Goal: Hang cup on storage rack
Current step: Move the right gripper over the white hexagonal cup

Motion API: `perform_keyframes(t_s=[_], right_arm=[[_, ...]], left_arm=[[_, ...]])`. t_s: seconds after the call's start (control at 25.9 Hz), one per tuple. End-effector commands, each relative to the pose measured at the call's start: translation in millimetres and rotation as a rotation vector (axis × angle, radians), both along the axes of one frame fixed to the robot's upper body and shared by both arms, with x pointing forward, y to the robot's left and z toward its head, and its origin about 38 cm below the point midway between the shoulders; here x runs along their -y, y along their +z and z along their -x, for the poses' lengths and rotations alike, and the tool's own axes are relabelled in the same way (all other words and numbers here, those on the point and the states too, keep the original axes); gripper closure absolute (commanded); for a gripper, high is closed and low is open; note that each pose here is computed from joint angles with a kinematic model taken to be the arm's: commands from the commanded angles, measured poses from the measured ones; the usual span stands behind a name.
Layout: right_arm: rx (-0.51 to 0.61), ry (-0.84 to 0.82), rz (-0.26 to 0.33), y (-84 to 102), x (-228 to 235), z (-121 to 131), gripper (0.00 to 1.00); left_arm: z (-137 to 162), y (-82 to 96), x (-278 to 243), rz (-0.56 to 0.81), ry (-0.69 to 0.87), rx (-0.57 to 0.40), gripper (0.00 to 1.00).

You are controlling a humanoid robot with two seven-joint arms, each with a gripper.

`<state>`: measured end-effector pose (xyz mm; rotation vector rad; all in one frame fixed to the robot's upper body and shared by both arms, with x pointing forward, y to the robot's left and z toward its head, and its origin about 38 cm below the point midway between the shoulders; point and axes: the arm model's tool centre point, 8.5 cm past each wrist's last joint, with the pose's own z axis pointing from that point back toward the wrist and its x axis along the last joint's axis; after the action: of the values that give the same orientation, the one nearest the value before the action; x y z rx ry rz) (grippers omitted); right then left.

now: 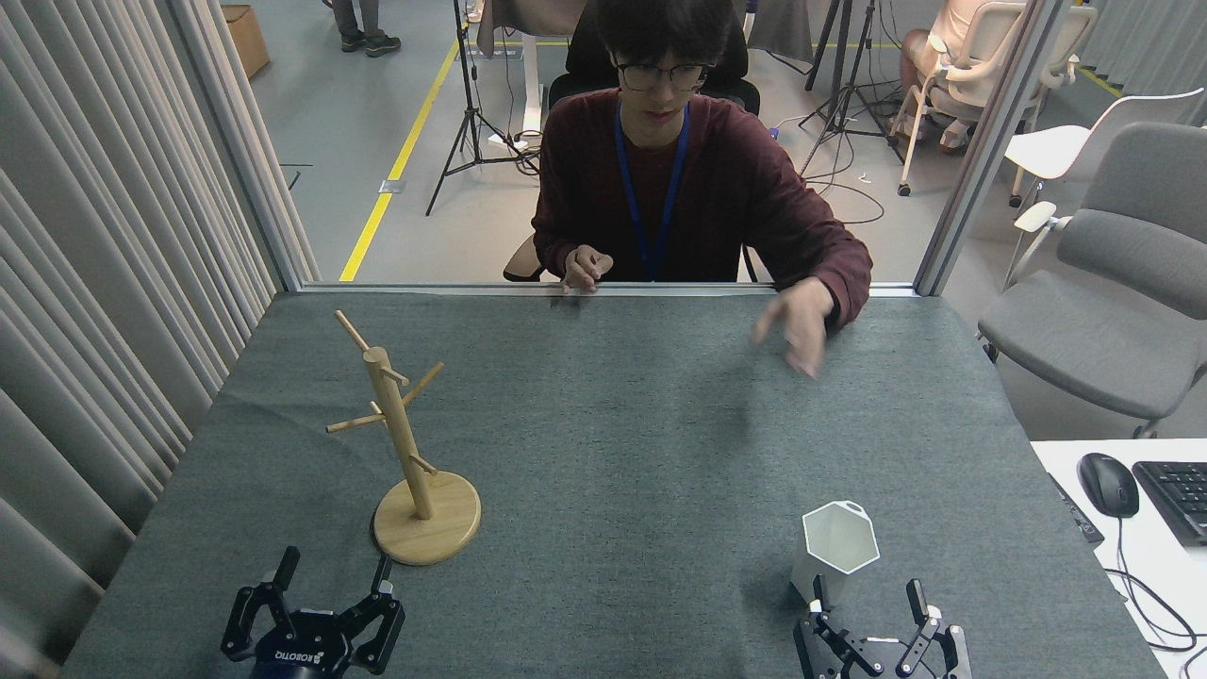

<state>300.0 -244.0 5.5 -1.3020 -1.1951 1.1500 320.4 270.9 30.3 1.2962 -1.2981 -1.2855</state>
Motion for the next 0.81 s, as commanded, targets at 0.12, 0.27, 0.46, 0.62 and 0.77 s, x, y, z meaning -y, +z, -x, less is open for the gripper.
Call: perform_keyframes(t_s=[0.12,0.27,0.46,0.62,0.77], right_arm=[[-0.005,0.002,0.003,-1.4,1.5,-0.6,0.02],[-0.012,0.015,-0.006,-3.6,0.1,-4.5,0.02],[-0.035,0.001,-0.016,-12.3,-3.2,-16.8,0.02],[-0.036,0.003,-0.018,-12.7,-4.7,-25.6,0.02],[-0.036,0.005,-0.02,-12.8,-6.2,-38.0,0.02]], left_arm=[[2.2,-0.8,2.5,0.006,0.003,-0.001,0.0],[1.2,-3.3,3.1,0.012,0.007,-0.008,0.0],[0.5,-1.7,2.9,0.011,0.004,-0.001,0.0],[-2.0,-0.6,2.8,0.012,0.007,0.001,0.0],[-1.8,-1.6,0.4,0.006,0.006,-0.002,0.0]])
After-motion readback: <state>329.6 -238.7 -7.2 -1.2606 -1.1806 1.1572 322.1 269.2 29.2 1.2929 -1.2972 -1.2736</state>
